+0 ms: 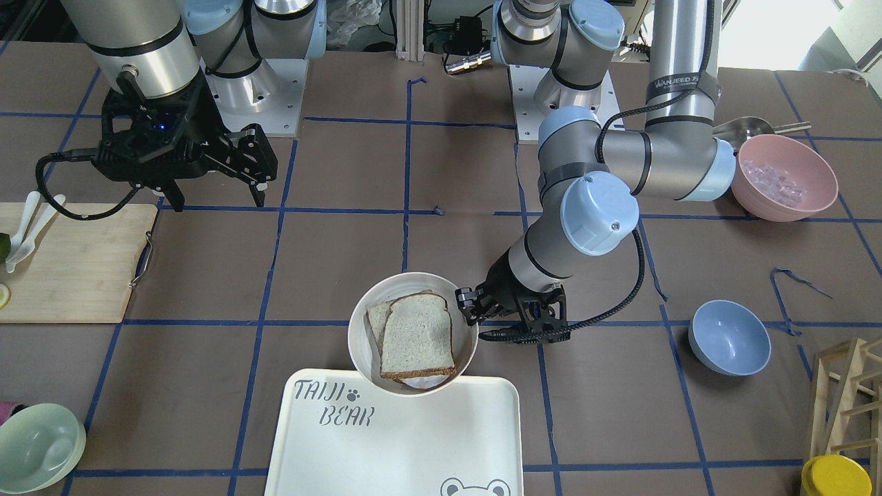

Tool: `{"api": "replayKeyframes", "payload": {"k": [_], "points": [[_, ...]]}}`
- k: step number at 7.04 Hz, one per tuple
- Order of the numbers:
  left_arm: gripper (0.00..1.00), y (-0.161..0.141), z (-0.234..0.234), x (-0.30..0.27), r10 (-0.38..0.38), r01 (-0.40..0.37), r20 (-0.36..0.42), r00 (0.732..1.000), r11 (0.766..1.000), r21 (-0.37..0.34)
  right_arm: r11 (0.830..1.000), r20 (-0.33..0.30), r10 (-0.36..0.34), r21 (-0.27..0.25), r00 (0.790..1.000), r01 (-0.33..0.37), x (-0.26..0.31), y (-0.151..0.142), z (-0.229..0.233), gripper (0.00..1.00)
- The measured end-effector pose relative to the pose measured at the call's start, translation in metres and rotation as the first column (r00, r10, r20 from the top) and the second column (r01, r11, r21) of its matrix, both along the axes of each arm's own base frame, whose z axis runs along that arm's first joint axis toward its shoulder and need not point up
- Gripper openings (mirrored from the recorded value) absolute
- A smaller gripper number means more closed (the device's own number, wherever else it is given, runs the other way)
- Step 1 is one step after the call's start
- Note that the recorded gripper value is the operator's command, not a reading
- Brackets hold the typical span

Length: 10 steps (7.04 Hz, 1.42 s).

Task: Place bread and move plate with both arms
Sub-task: 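Slide the plate with the left gripper onto the white bear tray, then open the left gripper to release the plate rim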

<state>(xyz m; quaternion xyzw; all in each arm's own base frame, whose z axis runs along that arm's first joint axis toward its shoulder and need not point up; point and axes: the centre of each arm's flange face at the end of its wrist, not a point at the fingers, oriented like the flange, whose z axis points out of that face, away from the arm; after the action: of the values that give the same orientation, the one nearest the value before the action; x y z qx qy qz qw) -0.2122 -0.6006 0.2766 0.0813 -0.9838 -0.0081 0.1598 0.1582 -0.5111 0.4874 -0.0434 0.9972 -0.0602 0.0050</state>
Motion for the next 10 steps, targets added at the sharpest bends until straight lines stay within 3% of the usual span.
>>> {"api": "replayKeyframes", "payload": {"k": [2, 5, 7, 9, 10], "points": [[0.0, -0.051, 0.006, -0.002, -0.051, 0.051, -0.001, 0.999, 0.999, -0.007, 1.0, -0.001, 0.001, 0.001, 1.0, -0.001, 0.0, 0.0, 0.0, 1.0], [0.0, -0.112, -0.032, -0.009, -0.108, 0.107, -0.036, 0.994, 0.994, -0.026, 1.0, -0.001, 0.002, 0.003, 1.0, -0.002, 0.0, 0.0, -0.002, 1.0], [0.0, -0.14, -0.056, -0.012, -0.138, 0.135, -0.045, 0.989, 0.99, -0.051, 1.0, -0.002, 0.005, -0.002, 1.0, -0.005, 0.0, -0.001, -0.001, 1.0], [0.0, -0.149, -0.076, -0.013, -0.184, 0.18, -0.041, 0.982, 0.981, -0.078, 1.0, -0.003, 0.006, 0.001, 1.0, -0.006, 0.0, -0.001, -0.002, 1.0], [0.99, -0.151, -0.08, -0.014, -0.201, 0.197, -0.042, 0.979, 0.976, -0.091, 1.0, -0.003, 0.006, 0.002, 1.0, -0.006, 0.0, -0.001, -0.002, 1.0]]}}
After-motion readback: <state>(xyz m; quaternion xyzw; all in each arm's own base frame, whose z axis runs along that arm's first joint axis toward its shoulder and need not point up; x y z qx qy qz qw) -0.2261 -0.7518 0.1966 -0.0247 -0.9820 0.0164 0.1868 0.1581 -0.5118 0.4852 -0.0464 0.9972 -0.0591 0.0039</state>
